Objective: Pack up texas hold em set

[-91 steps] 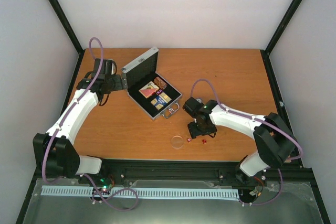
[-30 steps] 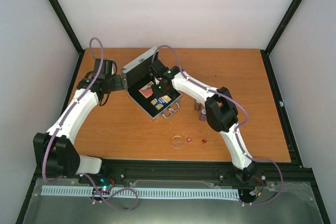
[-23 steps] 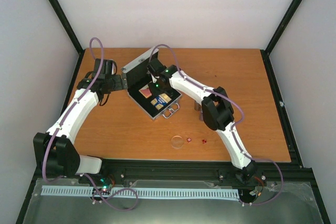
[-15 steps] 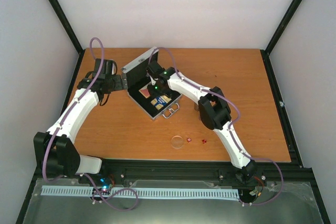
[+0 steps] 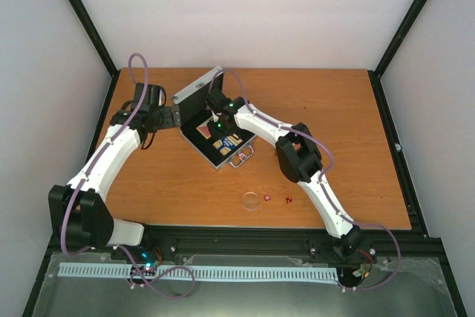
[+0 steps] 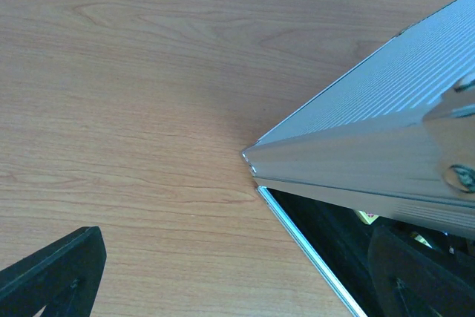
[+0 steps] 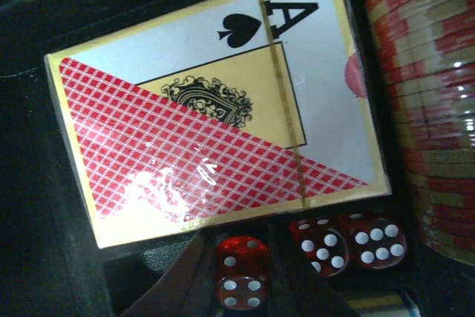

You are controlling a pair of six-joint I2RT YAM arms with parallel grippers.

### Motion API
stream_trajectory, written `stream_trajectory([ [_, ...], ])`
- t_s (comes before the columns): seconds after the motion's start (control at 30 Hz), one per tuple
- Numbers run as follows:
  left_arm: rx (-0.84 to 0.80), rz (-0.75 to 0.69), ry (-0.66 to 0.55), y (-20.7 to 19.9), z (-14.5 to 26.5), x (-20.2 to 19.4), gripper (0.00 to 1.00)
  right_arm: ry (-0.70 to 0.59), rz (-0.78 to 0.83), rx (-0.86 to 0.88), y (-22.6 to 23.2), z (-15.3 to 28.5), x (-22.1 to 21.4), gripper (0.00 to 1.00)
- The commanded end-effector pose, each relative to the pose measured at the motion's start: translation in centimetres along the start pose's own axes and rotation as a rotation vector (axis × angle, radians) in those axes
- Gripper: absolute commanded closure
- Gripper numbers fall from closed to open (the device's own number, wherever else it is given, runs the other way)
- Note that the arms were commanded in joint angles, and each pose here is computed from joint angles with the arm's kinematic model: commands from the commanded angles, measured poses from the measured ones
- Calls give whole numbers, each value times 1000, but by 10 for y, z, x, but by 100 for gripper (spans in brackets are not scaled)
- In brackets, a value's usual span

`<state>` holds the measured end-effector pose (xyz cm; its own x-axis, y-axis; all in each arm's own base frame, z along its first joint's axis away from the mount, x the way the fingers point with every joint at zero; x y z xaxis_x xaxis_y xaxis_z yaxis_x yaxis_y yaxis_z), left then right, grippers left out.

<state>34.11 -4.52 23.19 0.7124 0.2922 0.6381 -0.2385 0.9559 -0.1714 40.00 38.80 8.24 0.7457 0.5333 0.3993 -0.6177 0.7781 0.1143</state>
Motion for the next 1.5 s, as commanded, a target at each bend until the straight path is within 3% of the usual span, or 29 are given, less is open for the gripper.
stream_trajectory([
  [0.0,4,-18,-3,0,0,4,0,-11,-3,-29,-5,0,5,80],
  [0.17,3,-11,-4,0,0,4,0,-27,8,-15,-1,11,9,58],
  [0.5,1,-6,-10,-1,1,6,0,-96,42,19,8,69,24,54],
  [0.7,-6,-3,-7,-3,0,7,0,-92,51,-22,6,114,9,29],
  [0.73,-6,-4,-10,-3,0,8,0,-95,48,-35,5,125,5,23],
  [0.8,-2,-6,-13,-2,0,8,0,-71,31,-70,0,135,-11,2],
  [0.83,-3,-6,-12,-3,-1,9,0,-63,22,-85,-3,140,-20,0],
  [1.0,-18,-8,-7,-6,-2,11,0,-52,-67,-130,-13,164,-71,0],
  [1.27,-22,-13,-3,-7,-4,12,0,114,-153,-174,-26,178,-179,0],
  [1.47,-29,-4,7,-9,-9,10,0,224,-207,-136,-24,160,-240,9],
])
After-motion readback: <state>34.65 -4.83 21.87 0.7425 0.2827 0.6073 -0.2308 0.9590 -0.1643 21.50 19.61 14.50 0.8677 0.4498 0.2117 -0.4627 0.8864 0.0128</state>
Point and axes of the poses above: each gripper's point midway between its finger pads, its own z axis back along the fingers, its own y axis along the line the jaws close on, x = y × z, the point moved 5 cm from there along z, back along the fingers, and after that the axes turned 8 degrees about z, right-handed, at the moved point
